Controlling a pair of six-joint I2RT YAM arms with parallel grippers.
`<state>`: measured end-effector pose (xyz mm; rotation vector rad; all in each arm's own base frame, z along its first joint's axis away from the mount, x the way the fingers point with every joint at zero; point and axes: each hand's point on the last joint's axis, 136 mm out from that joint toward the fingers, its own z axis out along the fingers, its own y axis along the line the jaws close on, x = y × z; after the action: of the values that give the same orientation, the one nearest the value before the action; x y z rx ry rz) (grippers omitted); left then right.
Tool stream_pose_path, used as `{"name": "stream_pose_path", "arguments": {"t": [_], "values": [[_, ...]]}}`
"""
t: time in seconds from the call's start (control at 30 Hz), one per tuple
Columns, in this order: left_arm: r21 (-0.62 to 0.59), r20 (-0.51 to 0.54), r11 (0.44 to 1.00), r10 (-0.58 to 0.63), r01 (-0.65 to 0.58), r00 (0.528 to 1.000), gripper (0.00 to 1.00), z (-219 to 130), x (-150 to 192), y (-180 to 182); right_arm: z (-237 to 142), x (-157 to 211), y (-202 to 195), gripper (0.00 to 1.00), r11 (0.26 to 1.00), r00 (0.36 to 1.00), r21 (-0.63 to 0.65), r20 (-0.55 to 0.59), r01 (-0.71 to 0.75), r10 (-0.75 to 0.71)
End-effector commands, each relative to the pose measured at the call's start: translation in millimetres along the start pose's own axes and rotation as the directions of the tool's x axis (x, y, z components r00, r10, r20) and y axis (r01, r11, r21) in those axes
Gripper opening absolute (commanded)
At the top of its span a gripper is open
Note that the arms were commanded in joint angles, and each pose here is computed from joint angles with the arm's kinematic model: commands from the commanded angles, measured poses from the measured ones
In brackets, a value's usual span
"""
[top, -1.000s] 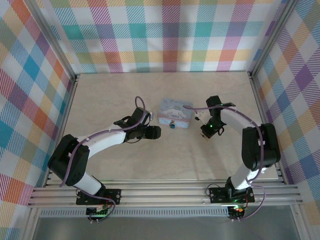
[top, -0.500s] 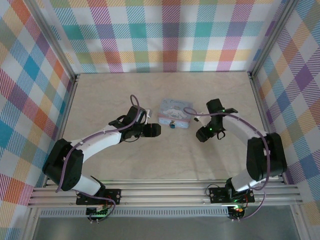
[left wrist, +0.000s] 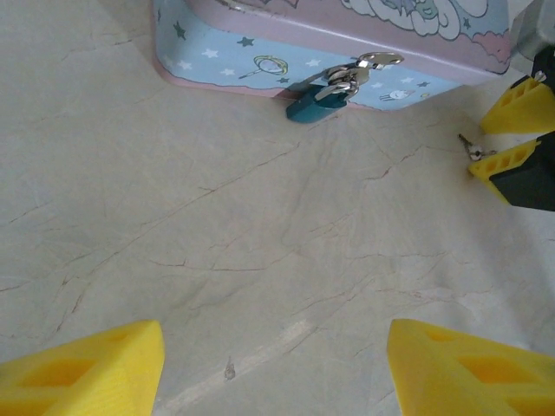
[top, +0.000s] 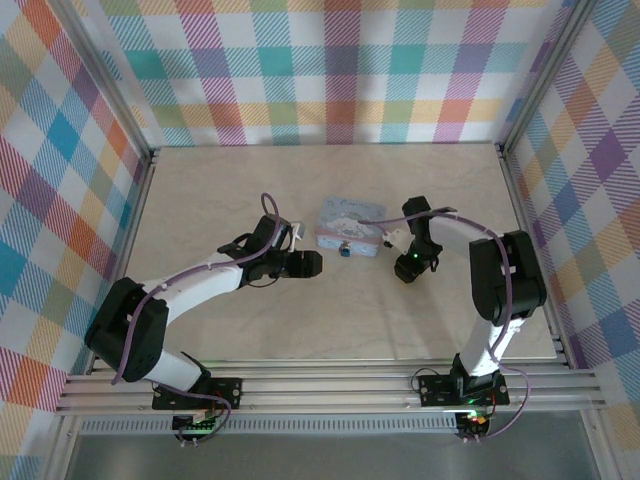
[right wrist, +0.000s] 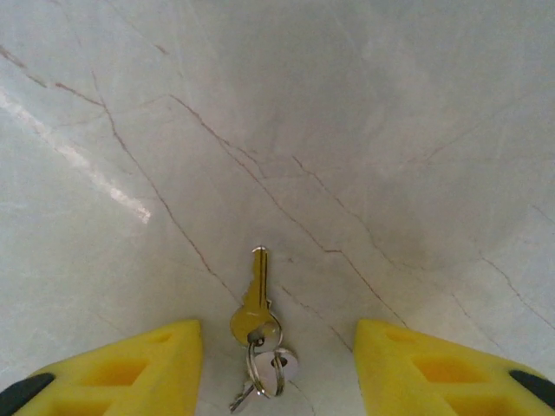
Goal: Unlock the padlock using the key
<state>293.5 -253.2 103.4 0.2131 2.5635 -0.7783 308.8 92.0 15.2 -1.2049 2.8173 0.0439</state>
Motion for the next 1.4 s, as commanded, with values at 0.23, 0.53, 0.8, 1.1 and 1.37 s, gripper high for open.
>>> {"name": "stream_pose_path", "arguments": {"t": [0.23, 0.53, 0.8, 1.1, 1.37], "values": [[-0.003, 0.005, 1.0, 0.004, -0.004, 1.0, 0.68, -1, -3, 0, 11, 8, 13, 0.25, 0.996, 0.998, -0.087, -0.064, 0.016, -0.022], [-0.063, 0.037, 0.997, -0.049, 0.052, 0.998, 0.69, -1, -12, 9, -19, -7, 9, 0.0, 0.999, 0.999, -0.039, 0.051, -0.003, 0.005], [-0.054, 0.061, 0.993, -0.1, 0.103, 0.993, 0.68, -6, -17, 10, -52, -31, 28, 0.0, 0.994, 0.953, -0.093, 0.293, -0.056, 0.081], [0.067, 0.175, 0.973, -0.228, 0.219, 0.958, 0.67, -33, -40, -3, -105, -61, 45, 0.0, 0.955, 0.816, -0.235, 0.507, -0.179, 0.278], [0.363, 0.255, 0.911, -0.299, 0.196, 0.92, 0.66, -52, -68, -52, -170, -110, 73, 0.0, 0.821, 0.578, -0.525, 0.606, -0.225, 0.546]]}}
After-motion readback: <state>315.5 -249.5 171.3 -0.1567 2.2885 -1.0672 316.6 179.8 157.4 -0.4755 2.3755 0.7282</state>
